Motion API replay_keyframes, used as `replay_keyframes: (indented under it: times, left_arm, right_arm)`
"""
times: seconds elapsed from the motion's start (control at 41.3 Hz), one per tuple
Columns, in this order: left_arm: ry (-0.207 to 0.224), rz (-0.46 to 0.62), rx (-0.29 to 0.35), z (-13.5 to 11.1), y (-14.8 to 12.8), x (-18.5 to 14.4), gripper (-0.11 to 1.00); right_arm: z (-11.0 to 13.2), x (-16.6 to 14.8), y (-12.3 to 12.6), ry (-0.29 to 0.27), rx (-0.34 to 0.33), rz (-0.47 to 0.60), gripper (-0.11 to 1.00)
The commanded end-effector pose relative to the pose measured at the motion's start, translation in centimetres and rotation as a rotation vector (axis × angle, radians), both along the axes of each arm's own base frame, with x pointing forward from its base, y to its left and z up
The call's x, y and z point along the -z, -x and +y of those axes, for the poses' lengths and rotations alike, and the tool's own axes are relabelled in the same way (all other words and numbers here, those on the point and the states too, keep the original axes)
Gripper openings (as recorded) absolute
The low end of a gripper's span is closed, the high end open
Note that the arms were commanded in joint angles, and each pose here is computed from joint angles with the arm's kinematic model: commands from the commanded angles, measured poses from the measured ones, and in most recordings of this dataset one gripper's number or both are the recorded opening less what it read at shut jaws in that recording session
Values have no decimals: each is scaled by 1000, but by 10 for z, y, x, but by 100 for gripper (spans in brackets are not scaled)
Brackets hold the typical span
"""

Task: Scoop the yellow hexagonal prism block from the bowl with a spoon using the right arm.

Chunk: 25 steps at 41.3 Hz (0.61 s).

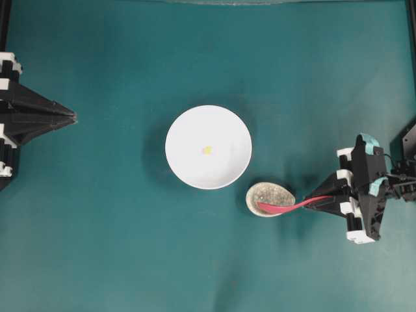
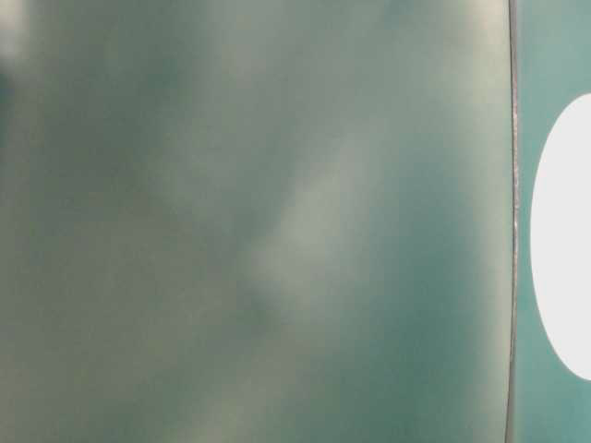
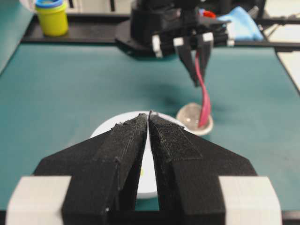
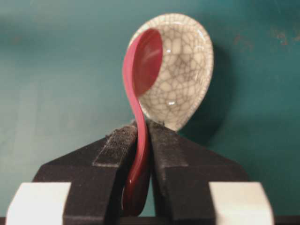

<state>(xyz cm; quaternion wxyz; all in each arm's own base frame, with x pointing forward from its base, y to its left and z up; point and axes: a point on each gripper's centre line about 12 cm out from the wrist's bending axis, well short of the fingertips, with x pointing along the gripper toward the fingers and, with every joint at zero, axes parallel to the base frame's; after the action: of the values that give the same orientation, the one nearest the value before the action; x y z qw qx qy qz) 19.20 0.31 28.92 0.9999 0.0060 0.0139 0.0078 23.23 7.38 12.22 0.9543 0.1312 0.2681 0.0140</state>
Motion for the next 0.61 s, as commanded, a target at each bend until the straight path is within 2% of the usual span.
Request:
replay_keyframes:
  times: [0.0, 0.17, 0.266, 0.339, 0.581]
  left_arm:
    - [-6, -15, -1, 0, -2, -7, 11]
    - [-6, -15, -1, 0, -2, -7, 11]
    - [-6, -15, -1, 0, -2, -7, 11]
    - [-6, -14, -1, 0, -3, -7, 11]
    - [-6, -14, -1, 0, -2, -7, 11]
  right_arm:
    - [3, -7, -4, -9, -3, -31, 22]
    - [2, -8, -3, -8, -2, -37, 42]
    - [1, -9, -3, -8, -3, -40, 50]
    - [1, -10, -2, -7, -2, -43, 53]
    - [-3, -10, -1, 4, 15, -77, 52]
